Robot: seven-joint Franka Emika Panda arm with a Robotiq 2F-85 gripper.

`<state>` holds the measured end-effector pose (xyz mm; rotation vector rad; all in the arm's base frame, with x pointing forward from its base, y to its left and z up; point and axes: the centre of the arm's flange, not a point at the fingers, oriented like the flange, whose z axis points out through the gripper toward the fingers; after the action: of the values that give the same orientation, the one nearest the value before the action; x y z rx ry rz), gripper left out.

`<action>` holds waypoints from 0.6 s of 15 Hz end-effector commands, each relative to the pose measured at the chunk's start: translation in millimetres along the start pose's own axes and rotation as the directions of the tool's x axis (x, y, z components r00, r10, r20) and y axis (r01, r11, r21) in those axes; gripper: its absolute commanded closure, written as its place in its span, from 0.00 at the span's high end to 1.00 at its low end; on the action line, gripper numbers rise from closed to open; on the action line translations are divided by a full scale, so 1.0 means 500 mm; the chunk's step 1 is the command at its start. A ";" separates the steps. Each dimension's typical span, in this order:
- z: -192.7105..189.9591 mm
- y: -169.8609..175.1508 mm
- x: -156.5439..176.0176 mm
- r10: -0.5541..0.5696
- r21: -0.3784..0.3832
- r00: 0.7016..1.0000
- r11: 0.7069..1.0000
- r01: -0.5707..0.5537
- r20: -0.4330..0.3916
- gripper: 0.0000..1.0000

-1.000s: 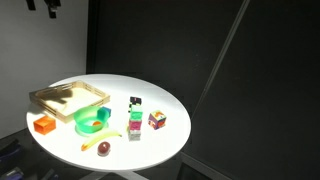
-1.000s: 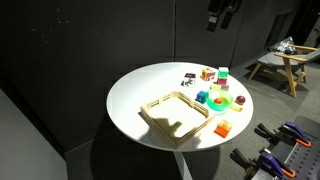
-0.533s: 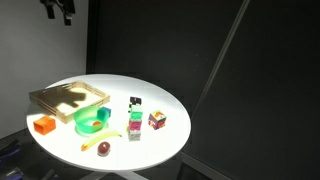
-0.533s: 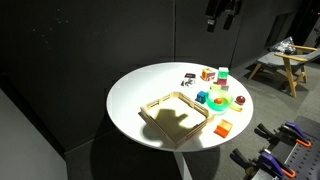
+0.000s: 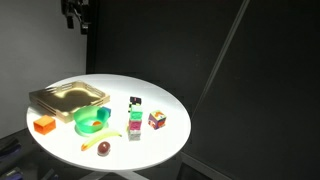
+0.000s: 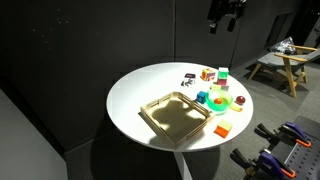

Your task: Put the plum plush toy on the tray

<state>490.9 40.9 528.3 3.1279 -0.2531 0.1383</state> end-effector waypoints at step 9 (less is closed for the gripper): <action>0.053 0.109 0.122 0.167 -0.061 0.984 0.985 -0.164 0.054 1.00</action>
<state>526.5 -10.6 506.1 3.0863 -0.4391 0.0787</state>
